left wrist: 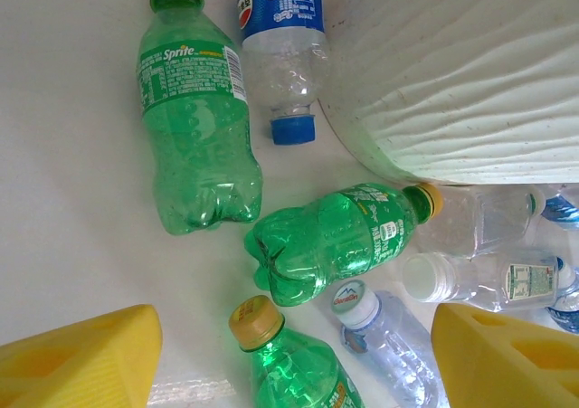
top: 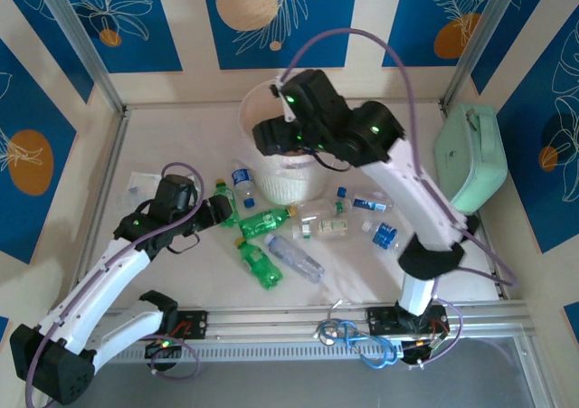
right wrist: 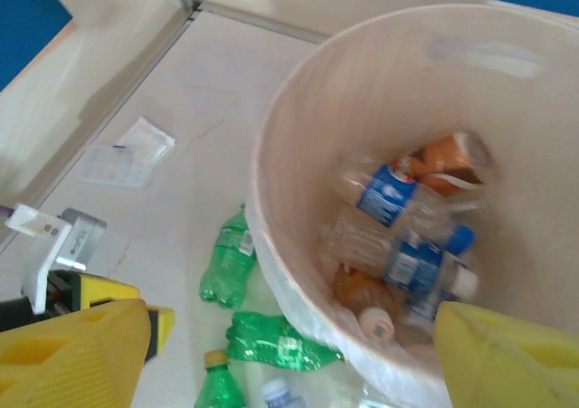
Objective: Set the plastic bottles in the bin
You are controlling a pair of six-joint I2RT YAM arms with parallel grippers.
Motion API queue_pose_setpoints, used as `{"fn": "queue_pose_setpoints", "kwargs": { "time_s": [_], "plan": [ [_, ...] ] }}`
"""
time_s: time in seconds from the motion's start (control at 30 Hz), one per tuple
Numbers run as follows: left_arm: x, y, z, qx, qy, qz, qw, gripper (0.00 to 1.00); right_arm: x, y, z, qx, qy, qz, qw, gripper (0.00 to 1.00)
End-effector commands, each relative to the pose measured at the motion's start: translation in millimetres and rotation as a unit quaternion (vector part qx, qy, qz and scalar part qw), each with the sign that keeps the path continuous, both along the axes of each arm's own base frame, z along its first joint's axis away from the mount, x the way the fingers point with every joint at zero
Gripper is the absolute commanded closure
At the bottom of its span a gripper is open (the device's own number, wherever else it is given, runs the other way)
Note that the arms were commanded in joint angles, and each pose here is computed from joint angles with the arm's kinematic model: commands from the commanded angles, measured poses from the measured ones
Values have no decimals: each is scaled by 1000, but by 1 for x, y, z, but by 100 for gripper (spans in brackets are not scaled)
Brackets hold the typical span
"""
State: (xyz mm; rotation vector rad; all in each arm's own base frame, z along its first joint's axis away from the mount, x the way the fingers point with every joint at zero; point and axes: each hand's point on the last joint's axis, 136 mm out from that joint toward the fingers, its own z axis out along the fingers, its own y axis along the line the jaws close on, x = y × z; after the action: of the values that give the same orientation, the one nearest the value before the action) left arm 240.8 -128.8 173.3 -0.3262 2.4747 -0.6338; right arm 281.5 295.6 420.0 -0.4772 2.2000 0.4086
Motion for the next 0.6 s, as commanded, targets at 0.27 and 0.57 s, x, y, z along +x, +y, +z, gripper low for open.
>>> {"fn": "queue_pose_setpoints", "kwargs": {
  "time_s": [0.27,0.57],
  "plan": [
    [0,-11,10,-52,0,-2,999,24,-93,-182,-124,16,167,-236,957,11],
    [1,-22,7,-82,16,-7,996,27,-138,-209,-253,9,322,-299,898,13]
  ]
}}
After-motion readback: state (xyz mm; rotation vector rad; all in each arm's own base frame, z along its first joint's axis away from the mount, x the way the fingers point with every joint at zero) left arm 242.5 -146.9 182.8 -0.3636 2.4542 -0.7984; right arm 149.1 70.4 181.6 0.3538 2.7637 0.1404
